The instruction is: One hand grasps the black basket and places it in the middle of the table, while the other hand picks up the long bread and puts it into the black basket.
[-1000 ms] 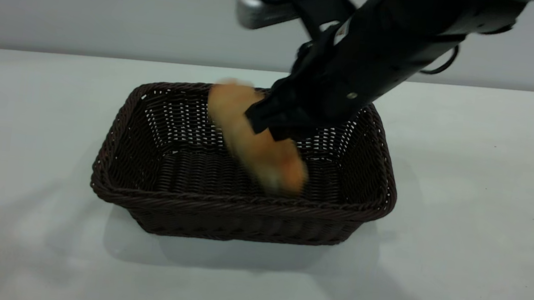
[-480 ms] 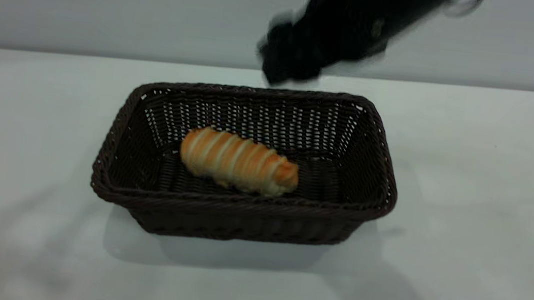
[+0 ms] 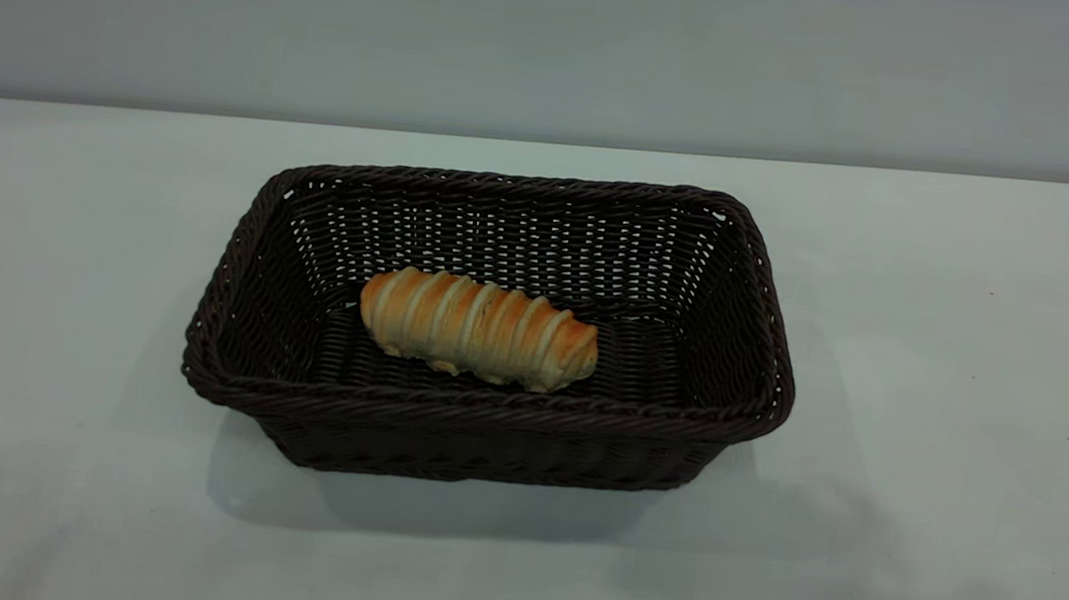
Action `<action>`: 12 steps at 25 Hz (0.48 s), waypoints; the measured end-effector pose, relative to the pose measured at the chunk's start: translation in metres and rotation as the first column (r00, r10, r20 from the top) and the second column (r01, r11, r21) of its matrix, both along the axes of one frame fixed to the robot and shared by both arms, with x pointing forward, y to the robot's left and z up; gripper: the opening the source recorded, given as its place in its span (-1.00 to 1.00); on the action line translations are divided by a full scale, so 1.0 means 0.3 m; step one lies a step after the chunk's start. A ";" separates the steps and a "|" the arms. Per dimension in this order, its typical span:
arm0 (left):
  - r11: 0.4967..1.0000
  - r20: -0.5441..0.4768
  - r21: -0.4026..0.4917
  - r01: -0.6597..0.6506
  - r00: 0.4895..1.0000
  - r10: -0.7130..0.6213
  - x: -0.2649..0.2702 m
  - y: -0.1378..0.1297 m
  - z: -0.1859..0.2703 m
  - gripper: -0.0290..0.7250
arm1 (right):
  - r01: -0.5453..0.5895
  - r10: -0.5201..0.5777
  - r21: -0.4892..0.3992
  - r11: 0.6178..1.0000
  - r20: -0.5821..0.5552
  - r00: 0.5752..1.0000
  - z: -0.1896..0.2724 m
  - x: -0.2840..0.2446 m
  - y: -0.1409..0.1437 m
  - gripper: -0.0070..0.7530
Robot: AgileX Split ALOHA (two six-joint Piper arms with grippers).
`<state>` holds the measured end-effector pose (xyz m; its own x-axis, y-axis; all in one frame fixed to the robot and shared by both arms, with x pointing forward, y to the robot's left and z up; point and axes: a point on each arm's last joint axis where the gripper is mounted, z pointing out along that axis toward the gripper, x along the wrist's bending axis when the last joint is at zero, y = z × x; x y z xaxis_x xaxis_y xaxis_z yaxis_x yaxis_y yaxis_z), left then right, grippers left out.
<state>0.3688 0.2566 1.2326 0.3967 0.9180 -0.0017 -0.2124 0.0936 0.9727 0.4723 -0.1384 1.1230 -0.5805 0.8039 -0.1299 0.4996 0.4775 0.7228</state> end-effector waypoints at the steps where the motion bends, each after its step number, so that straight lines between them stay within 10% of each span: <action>1: 1.000 0.023 0.008 -0.003 1.000 0.003 -0.029 0.005 0.001 0.65 | 0.030 -0.031 -0.023 0.999 -0.016 0.999 0.019 -0.031 -0.033 0.28; 12: 1.000 0.084 -0.002 -0.020 0.996 0.020 -0.257 0.047 -0.206 0.65 | 0.150 -0.149 0.011 0.989 -0.021 0.989 0.106 -0.423 -0.343 0.27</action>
<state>0.2916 0.2707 1.1707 0.3770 0.9257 0.0293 -0.2947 0.0899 0.9513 0.3455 -0.2412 1.1547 -0.4560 0.8833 -0.1086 0.5792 0.3872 0.7173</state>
